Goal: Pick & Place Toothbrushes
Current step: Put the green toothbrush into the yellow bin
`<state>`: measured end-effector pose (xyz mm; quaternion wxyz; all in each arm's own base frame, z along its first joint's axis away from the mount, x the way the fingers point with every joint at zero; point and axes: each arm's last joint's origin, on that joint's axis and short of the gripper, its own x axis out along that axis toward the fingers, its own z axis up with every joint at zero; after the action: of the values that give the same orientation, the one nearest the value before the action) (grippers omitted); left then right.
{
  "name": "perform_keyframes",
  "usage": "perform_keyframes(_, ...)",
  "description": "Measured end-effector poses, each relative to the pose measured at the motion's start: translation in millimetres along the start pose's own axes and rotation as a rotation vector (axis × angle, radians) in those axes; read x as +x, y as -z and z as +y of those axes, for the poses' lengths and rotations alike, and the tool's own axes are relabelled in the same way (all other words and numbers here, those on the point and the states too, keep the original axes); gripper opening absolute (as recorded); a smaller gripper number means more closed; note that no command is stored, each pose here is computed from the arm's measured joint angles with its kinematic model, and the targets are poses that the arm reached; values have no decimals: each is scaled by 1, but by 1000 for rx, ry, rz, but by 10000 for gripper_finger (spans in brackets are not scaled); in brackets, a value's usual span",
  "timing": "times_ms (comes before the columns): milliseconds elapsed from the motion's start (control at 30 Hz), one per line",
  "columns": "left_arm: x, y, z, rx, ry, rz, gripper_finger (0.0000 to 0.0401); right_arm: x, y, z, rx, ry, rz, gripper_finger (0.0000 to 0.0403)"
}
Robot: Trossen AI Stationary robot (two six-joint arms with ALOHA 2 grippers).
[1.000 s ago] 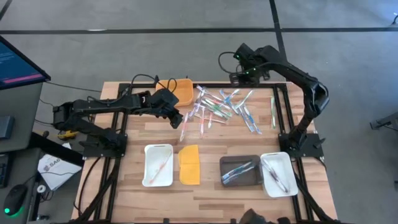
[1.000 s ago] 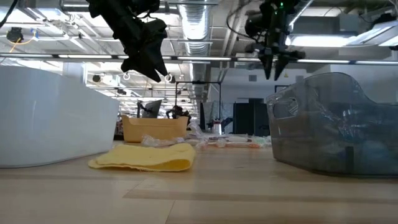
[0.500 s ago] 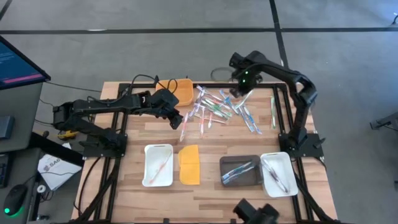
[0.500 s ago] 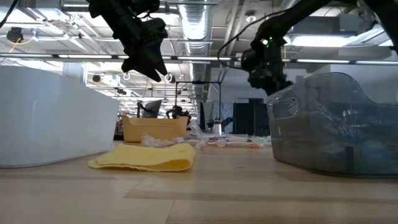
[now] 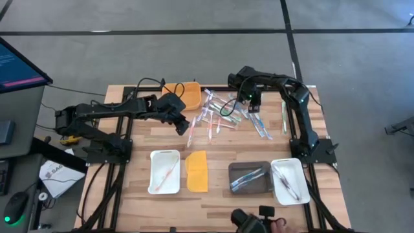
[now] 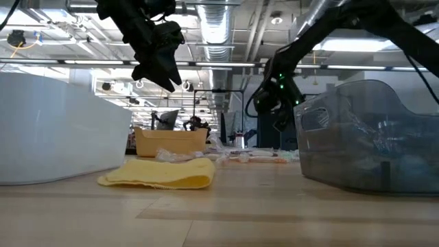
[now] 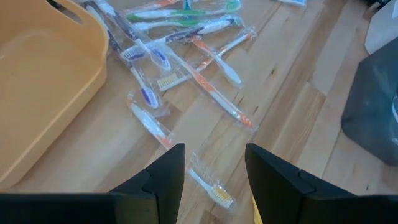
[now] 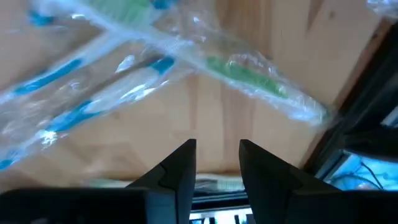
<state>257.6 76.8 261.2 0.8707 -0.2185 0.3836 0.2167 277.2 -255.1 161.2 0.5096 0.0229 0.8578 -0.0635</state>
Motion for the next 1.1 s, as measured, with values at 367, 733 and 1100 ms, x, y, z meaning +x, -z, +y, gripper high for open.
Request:
perform_keyframes(367,0,2,1,-3,-8,19,163,10,3,-22,0,19,-61,118)
perform_keyframes(733,0,2,1,-7,-9,22,163,10,-1,-27,-84,53,-107,118)
perform_keyframes(1100,0,3,1,-10,-11,27,163,6,-10,-23,-137,96,-146,118)
